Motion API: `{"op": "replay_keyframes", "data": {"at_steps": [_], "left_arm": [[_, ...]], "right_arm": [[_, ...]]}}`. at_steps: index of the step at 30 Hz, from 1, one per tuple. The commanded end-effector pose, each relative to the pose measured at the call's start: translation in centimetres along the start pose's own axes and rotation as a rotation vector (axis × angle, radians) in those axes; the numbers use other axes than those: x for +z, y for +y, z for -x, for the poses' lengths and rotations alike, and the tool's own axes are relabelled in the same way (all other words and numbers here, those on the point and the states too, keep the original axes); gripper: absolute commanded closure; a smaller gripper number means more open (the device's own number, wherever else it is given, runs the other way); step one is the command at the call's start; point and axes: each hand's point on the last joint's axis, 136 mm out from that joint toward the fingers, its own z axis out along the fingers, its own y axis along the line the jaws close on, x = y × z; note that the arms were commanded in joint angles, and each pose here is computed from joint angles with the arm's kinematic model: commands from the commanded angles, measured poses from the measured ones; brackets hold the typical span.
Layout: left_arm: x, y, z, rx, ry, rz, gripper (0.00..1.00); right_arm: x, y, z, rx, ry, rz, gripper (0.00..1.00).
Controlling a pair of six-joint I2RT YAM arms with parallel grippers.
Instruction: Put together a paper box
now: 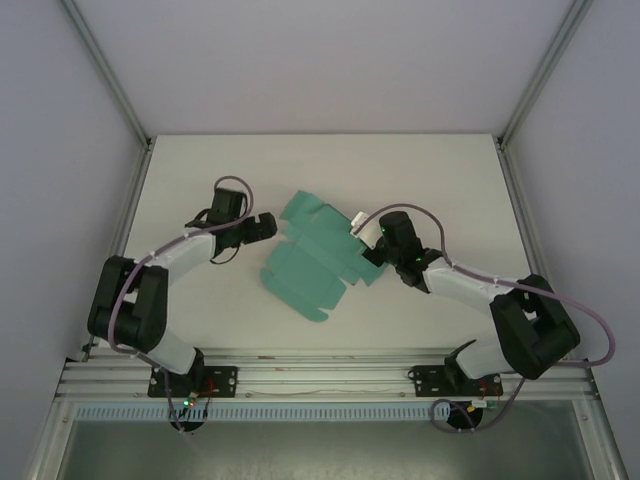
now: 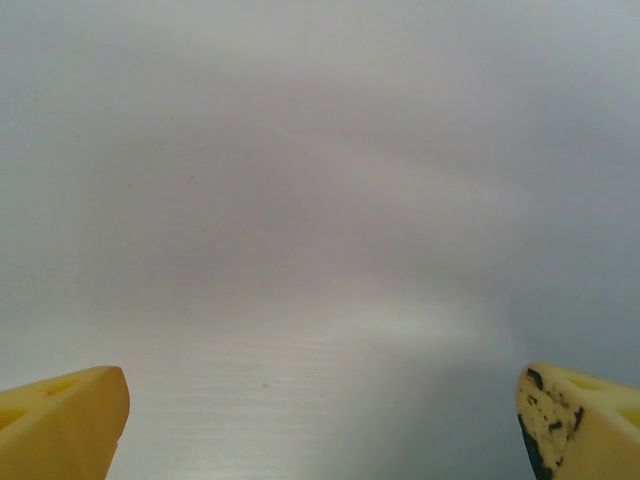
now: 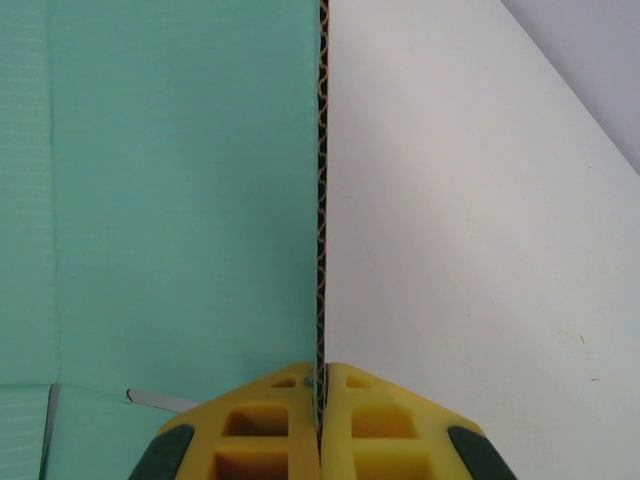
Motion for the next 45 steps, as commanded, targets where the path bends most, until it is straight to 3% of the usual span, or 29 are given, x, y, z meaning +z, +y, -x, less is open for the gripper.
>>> {"op": "replay_keyframes", "data": {"at_steps": [1, 9, 20, 23, 28, 45], "left_arm": [[0.9, -0.6, 0.3, 0.038, -0.006, -0.033, 0.03], [0.0, -5.3, -1.6, 0.092, 0.0, -0.364, 0.06], [0.0, -10.6, -2.8, 0.117, 0.042, -0.609, 0.11], [0.1, -11.6, -3.2, 0.099, 0.072, -0.678, 0.21], [0.7, -11.4, -4.1, 0.08, 0.102, -0.687, 0.49], [1.4, -10.9, -6.4, 0.112, 0.137, -0.68, 0.96]], "right_arm": [[-0.4, -0.7, 0.9, 0.02, -0.024, -0.005, 1.0], [0.1, -0.5, 0.9, 0.032, -0.024, 0.008, 1.0], [0.7, 0.1, 1.7, 0.032, -0.041, 0.06, 1.0], [0.7, 0.1, 1.8, 0.036, -0.046, 0.059, 1.0], [0.4, 0.1, 2.1, 0.043, -0.067, 0.058, 1.0], [-0.5, -0.3, 3.8, 0.06, -0.148, 0.061, 1.0]]}}
